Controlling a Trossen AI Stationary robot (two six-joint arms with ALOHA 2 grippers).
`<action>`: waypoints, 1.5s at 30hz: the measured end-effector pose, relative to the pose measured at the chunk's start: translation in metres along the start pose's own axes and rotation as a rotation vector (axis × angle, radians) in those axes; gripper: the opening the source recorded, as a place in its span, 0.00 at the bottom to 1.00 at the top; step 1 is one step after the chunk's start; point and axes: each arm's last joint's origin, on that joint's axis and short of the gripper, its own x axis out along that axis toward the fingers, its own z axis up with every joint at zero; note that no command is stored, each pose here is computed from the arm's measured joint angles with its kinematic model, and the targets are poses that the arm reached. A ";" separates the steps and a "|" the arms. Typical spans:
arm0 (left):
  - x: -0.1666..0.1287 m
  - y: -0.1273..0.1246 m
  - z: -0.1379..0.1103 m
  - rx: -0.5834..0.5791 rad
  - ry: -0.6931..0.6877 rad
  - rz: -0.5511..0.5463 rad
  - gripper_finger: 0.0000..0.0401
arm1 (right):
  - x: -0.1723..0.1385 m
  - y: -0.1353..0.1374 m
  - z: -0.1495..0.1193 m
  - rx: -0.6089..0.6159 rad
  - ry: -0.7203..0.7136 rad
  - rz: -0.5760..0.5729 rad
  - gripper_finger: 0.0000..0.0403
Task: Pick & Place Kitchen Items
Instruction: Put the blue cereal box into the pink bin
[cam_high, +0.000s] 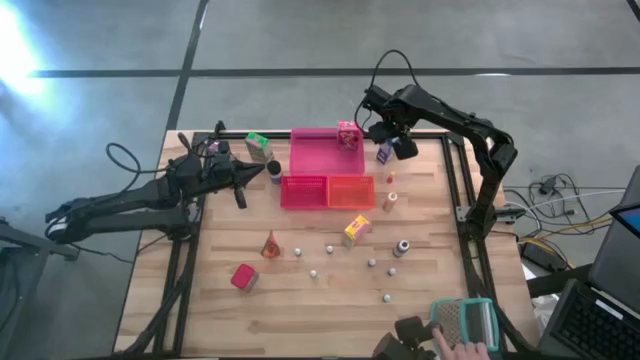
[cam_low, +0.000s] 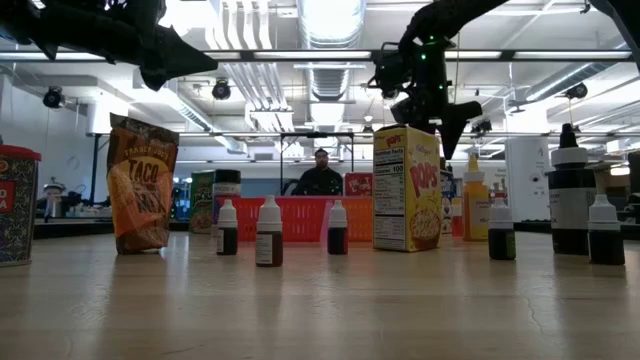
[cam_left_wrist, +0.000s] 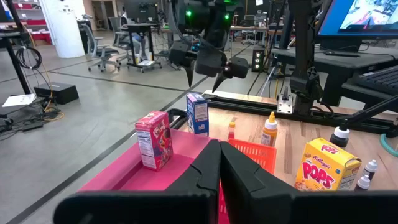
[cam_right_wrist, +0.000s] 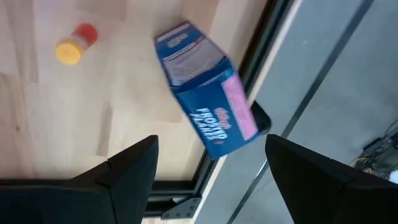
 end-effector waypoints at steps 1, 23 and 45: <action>0.000 0.000 0.000 0.000 0.000 0.000 0.02 | 0.003 0.000 0.001 0.001 0.010 0.011 0.73; 0.000 0.000 -0.002 -0.005 0.016 -0.002 0.02 | 0.032 -0.008 0.019 -0.059 0.052 0.014 0.74; 0.000 0.000 -0.002 -0.003 0.016 -0.002 0.02 | 0.019 -0.009 0.017 -0.075 0.046 -0.023 0.65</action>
